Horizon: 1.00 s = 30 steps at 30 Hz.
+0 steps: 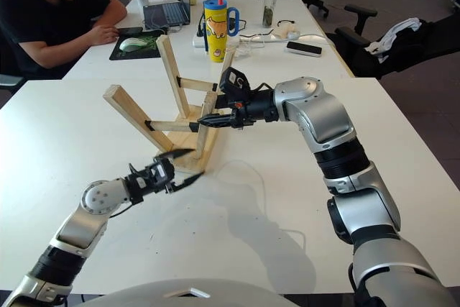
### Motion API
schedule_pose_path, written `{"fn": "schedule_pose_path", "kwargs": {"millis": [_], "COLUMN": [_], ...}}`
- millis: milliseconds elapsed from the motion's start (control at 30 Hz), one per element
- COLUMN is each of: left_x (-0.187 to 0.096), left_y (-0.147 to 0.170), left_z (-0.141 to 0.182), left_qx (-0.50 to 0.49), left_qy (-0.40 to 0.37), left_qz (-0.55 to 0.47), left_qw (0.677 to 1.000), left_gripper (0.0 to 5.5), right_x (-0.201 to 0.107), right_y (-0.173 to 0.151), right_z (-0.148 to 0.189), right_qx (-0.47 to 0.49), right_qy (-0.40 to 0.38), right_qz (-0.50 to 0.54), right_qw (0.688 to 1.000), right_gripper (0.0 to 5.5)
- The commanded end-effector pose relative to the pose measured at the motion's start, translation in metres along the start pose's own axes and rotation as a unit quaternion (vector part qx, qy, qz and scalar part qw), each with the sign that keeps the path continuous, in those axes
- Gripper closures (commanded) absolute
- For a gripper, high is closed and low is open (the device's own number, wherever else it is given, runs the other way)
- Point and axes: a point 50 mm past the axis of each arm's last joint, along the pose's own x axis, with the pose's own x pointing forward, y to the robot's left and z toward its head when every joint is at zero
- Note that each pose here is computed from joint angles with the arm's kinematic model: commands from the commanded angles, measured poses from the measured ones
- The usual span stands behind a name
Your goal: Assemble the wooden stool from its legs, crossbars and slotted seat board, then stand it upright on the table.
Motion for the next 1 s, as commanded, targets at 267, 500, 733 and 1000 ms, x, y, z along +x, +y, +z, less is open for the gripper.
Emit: {"fn": "schedule_pose_path", "kwargs": {"millis": [267,500,733,1000], "left_x": [0.046,0.021,0.047,0.059], "left_y": [0.056,-0.028,-0.001,0.066], "left_z": [0.058,-0.055,-0.022,0.05], "left_qx": [0.293,0.295,0.267,0.202], "left_qy": [-0.005,0.3,0.21,0.055], "left_qz": [0.172,-0.138,0.009,0.246], "left_qw": [0.941,0.897,0.94,0.947], "left_gripper": [4.22,5.44,5.5,5.5], "right_x": [0.002,0.015,0.015,0.014], "right_y": [0.003,0.001,0.0,-0.003], "right_z": [-0.052,-0.043,-0.043,-0.03], "right_qx": [0.099,0.079,0.062,0.025], "right_qy": [0.081,0.08,0.065,0.016], "right_qz": [-0.019,0.003,-0.001,-0.005], "right_qw": [0.992,0.994,0.996,1.0], "right_gripper": [3.43,3.43,3.43,3.43]}}
